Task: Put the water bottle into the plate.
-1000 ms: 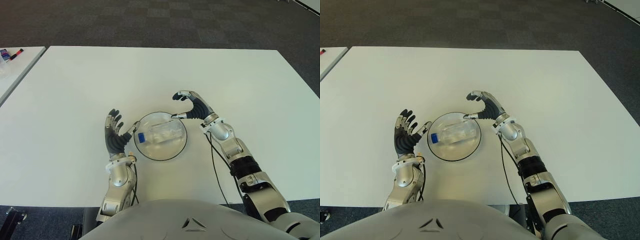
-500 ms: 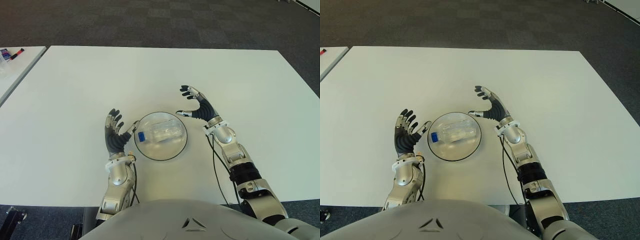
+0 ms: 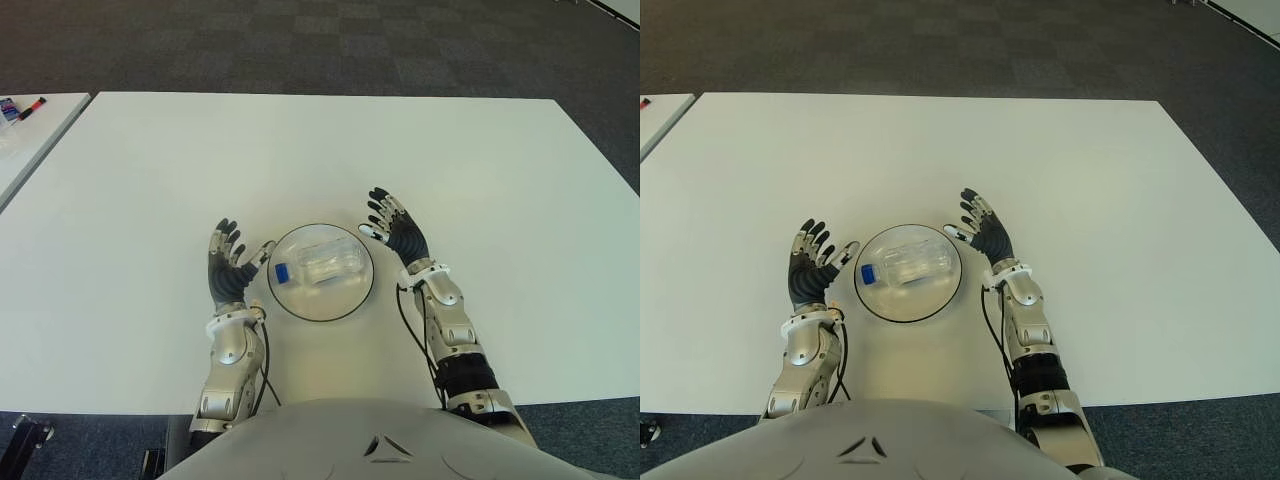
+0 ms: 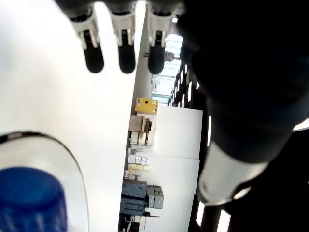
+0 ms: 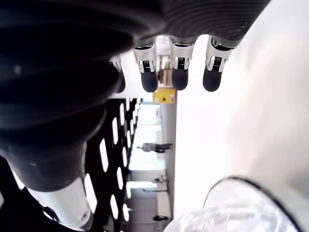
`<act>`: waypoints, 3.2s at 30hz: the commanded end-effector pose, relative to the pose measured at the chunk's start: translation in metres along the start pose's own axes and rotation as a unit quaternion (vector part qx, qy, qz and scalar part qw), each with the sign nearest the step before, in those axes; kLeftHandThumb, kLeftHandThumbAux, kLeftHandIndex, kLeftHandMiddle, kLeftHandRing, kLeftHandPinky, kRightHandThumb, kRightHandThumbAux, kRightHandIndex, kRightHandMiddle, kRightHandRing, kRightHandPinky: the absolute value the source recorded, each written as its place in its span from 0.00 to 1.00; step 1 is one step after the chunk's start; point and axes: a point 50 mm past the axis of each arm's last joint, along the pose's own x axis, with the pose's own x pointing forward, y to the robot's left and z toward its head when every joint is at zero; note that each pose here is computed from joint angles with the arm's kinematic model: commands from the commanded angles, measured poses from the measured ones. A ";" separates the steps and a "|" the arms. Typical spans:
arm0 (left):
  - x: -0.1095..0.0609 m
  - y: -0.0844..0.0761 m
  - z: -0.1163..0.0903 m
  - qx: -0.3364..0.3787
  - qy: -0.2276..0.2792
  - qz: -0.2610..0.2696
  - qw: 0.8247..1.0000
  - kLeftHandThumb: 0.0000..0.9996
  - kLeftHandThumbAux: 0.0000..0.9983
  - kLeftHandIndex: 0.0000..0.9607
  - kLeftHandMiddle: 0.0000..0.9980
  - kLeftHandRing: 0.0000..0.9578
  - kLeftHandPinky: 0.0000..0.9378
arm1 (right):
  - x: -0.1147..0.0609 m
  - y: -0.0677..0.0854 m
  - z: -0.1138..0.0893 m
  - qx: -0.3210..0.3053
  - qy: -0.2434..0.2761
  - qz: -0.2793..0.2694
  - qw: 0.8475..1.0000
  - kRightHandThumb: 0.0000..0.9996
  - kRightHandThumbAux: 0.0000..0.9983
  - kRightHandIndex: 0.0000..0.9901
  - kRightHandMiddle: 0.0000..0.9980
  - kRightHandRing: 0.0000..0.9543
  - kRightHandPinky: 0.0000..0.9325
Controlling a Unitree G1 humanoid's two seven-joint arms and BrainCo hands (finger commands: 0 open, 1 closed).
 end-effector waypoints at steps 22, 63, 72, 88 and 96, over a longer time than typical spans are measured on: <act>0.023 -0.003 0.007 -0.055 0.001 -0.014 0.998 0.01 1.00 0.15 0.18 0.19 0.23 | -0.005 0.020 -0.011 0.154 0.061 -0.082 0.983 0.00 0.86 0.00 0.00 0.00 0.04; 0.045 0.011 0.023 -0.024 0.013 -0.055 0.998 0.04 1.00 0.15 0.22 0.21 0.22 | -0.002 0.053 -0.017 0.105 0.033 -0.116 0.987 0.01 0.80 0.00 0.00 0.00 0.04; 0.046 0.012 0.025 -0.017 0.013 -0.063 0.998 0.05 0.98 0.14 0.19 0.18 0.18 | -0.002 0.052 -0.018 0.076 0.038 -0.117 0.989 0.05 0.71 0.00 0.00 0.00 0.02; 0.042 0.010 0.028 -0.017 0.010 -0.068 0.997 0.03 0.98 0.13 0.18 0.16 0.18 | -0.005 0.050 -0.015 0.052 0.016 -0.120 0.991 0.03 0.67 0.00 0.01 0.00 0.01; 0.040 0.006 0.028 -0.021 0.012 -0.072 0.997 0.02 0.99 0.13 0.19 0.17 0.19 | -0.006 0.048 -0.014 0.028 0.006 -0.116 0.993 0.00 0.65 0.00 0.00 0.00 0.00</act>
